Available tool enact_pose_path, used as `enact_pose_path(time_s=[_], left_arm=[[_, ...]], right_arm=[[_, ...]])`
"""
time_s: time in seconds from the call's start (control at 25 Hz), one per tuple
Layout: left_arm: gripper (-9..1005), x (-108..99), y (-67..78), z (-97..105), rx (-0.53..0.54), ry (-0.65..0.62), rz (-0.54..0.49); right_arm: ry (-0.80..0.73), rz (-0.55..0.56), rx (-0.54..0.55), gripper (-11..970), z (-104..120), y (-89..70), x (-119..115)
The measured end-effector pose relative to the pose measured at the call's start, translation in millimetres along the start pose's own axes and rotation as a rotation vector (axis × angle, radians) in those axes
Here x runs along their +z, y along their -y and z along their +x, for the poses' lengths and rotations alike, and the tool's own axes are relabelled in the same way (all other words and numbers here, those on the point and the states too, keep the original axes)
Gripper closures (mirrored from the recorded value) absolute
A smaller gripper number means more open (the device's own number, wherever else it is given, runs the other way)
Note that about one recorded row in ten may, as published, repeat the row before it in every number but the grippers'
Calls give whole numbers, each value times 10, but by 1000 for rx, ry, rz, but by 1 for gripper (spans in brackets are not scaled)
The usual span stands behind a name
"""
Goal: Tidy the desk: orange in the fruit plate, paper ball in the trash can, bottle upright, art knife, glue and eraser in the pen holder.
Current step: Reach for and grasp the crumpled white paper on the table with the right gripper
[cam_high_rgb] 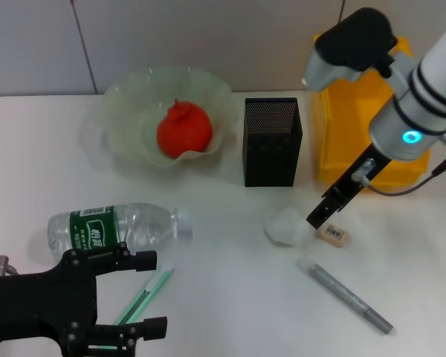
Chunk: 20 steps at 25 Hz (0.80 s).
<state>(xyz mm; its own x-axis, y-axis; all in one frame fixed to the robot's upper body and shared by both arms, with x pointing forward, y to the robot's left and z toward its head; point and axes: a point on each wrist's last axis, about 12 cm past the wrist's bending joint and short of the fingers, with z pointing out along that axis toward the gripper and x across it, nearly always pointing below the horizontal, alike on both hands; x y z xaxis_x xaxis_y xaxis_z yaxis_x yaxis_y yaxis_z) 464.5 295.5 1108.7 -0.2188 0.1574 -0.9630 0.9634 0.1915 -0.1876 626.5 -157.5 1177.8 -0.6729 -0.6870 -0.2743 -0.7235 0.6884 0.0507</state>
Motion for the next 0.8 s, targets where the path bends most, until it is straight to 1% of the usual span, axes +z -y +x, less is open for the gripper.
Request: enact_pose_path(time_s=[0.12, 0.32, 0.68, 0.8], left_arm=[[137, -1, 2, 18, -7, -6, -1], [137, 18, -9, 73, -22, 5, -4], [137, 26, -33, 113, -33, 9, -24], [136, 37, -34, 142, -46, 14, -23]], right_arm=[[6, 12, -3, 184, -31, -34, 96], [22, -30, -5, 184, -49, -111, 214], [61, -21, -8, 183, -26, -127, 407], [78, -37, -18, 183, -35, -164, 466]])
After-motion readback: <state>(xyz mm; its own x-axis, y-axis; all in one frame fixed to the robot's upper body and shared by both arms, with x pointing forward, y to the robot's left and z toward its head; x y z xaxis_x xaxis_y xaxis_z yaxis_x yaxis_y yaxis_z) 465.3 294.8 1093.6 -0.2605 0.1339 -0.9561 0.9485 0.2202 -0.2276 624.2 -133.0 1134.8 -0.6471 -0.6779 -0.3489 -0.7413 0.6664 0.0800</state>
